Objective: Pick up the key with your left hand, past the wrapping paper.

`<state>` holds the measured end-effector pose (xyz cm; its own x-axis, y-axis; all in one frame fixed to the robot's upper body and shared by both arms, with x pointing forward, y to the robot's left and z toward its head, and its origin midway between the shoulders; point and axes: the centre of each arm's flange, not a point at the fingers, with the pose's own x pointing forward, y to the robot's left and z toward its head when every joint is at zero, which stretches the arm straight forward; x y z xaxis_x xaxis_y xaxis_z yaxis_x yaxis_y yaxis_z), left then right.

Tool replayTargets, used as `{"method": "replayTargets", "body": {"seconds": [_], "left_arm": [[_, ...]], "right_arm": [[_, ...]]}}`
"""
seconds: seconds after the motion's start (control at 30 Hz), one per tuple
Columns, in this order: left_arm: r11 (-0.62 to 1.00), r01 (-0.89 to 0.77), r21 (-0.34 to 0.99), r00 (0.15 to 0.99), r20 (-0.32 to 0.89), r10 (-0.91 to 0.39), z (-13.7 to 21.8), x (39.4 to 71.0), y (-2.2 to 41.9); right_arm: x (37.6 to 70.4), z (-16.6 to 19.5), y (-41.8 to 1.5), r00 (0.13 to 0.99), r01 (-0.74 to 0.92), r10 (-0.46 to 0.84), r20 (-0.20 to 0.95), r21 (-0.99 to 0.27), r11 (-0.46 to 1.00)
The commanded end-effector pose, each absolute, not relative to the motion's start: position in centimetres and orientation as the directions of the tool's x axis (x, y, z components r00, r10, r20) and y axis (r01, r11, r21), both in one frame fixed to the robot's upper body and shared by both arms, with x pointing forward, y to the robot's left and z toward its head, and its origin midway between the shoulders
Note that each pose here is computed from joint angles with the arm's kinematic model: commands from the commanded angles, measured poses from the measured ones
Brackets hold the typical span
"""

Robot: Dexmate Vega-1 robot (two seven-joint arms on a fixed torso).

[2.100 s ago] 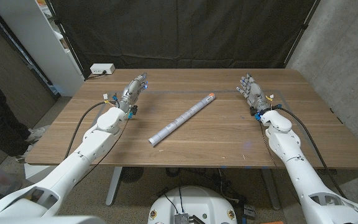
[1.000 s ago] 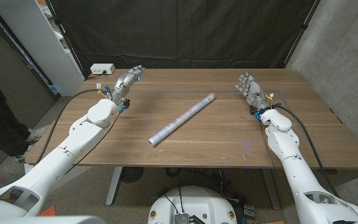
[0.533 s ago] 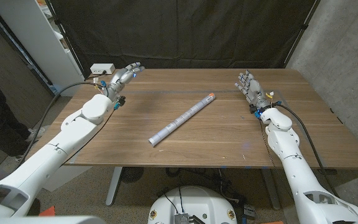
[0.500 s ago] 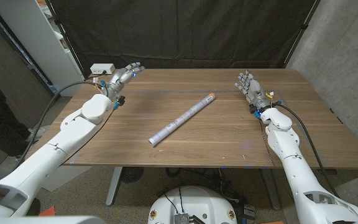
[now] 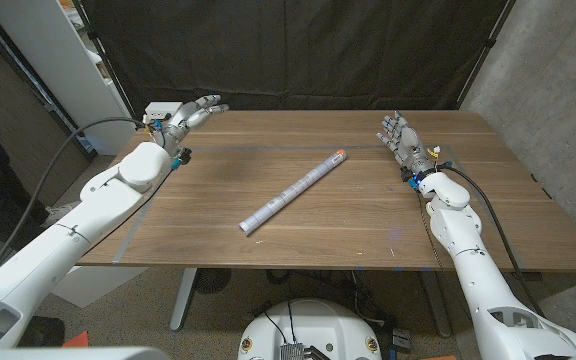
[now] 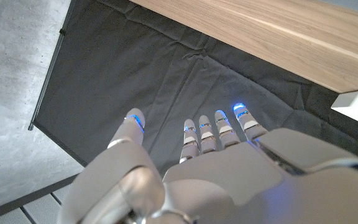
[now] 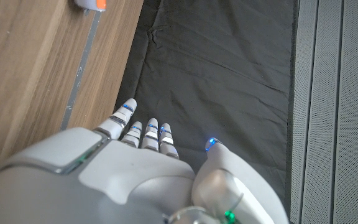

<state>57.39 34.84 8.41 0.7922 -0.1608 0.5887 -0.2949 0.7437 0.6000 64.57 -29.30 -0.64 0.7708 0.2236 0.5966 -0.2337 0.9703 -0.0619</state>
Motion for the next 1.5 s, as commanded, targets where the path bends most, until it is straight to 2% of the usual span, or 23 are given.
{"method": "replayTargets", "body": {"seconds": [0.03, 0.47, 1.0, 1.5], "left_arm": [[0.667, -0.360, 0.652, 0.793, 0.591, -0.149, 10.4, 55.9, 36.0], [0.544, -0.432, 0.719, 0.799, 0.585, -0.139, 12.9, 54.6, 37.3], [0.330, -0.485, 0.810, 0.803, 0.562, -0.198, 16.1, 52.3, 38.3], [0.161, -0.532, 0.831, 0.813, 0.555, -0.176, 17.7, 50.8, 39.2]], "right_arm": [[64.8, -0.4, -28.2, 0.756, -0.248, 0.246, 0.606, -0.082, 0.965], [65.1, -0.2, -27.3, 0.743, -0.266, 0.268, 0.614, -0.096, 0.959], [65.0, -0.2, -27.1, 0.743, -0.265, 0.268, 0.613, -0.098, 0.959], [65.0, 0.0, -26.3, 0.742, -0.267, 0.274, 0.612, -0.105, 0.958]]}}
